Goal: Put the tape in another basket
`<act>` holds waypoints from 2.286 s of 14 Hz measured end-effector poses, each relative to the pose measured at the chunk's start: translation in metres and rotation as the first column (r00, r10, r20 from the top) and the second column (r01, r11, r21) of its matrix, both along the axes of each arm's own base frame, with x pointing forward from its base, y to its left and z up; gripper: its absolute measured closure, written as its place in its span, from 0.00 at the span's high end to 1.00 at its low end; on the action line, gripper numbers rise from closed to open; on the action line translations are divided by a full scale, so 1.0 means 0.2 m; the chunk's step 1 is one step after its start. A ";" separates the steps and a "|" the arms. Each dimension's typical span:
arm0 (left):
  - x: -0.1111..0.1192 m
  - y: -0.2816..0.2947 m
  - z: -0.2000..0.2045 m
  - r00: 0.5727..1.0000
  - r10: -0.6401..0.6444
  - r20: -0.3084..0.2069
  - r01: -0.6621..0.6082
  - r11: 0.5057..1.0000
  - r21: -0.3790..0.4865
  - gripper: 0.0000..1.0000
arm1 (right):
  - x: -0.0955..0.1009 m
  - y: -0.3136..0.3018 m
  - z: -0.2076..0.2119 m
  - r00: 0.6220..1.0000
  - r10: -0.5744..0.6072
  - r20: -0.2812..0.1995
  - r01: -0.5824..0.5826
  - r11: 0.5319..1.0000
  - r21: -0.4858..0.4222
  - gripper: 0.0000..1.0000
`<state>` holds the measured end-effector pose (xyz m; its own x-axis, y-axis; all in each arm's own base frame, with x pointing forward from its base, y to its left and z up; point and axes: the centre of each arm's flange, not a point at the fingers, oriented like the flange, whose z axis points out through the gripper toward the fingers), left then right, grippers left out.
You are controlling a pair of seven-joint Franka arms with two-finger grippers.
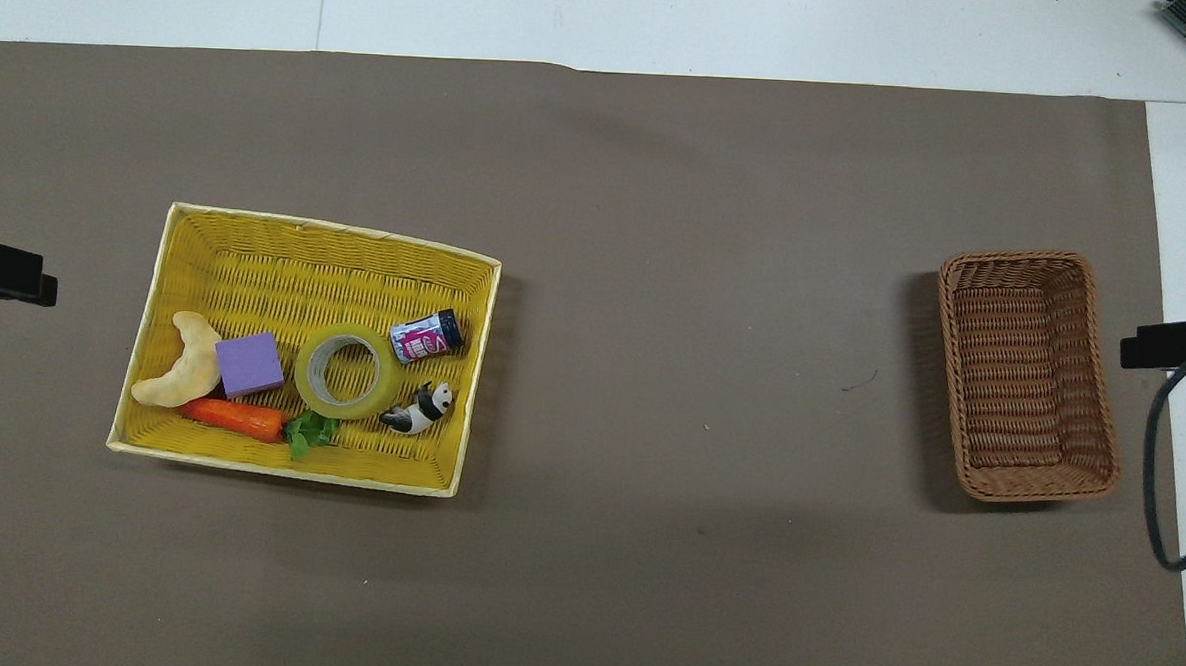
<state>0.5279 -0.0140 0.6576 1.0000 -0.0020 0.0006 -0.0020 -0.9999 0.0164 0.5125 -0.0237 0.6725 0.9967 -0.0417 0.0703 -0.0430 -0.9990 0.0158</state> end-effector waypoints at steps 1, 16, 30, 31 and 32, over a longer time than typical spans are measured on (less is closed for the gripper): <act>0.00 0.00 0.00 1.000 0.000 -0.001 0.000 1.000 0.000 1.00 | 0.00 0.00 0.00 1.000 0.000 0.000 0.000 1.000 0.000 1.00; -0.02 0.00 0.01 1.000 0.001 0.000 -0.001 1.000 0.000 1.00 | 0.00 0.00 0.00 1.000 0.000 0.000 0.000 1.000 0.000 1.00; -0.05 -0.24 -0.25 0.993 -0.096 -0.070 0.096 0.995 0.002 1.00 | 0.00 0.00 0.00 1.000 0.000 0.000 0.000 1.000 0.000 1.00; -0.04 -0.29 -0.35 0.992 -0.110 -0.062 0.111 0.994 0.003 1.00 | 0.00 0.00 0.00 1.000 0.000 0.000 0.000 1.000 0.000 1.00; -0.03 -0.31 -0.43 0.991 -0.117 -0.059 0.117 0.993 0.003 1.00 | 0.00 0.00 0.00 1.000 0.000 0.000 0.000 1.000 0.000 1.00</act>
<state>0.5216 -0.0758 0.5721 0.9912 -0.1188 -0.0589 -0.1182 -0.9929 0.0139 0.5125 -0.0238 0.6726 0.9966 -0.0418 0.0704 -0.0430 -0.9990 0.0157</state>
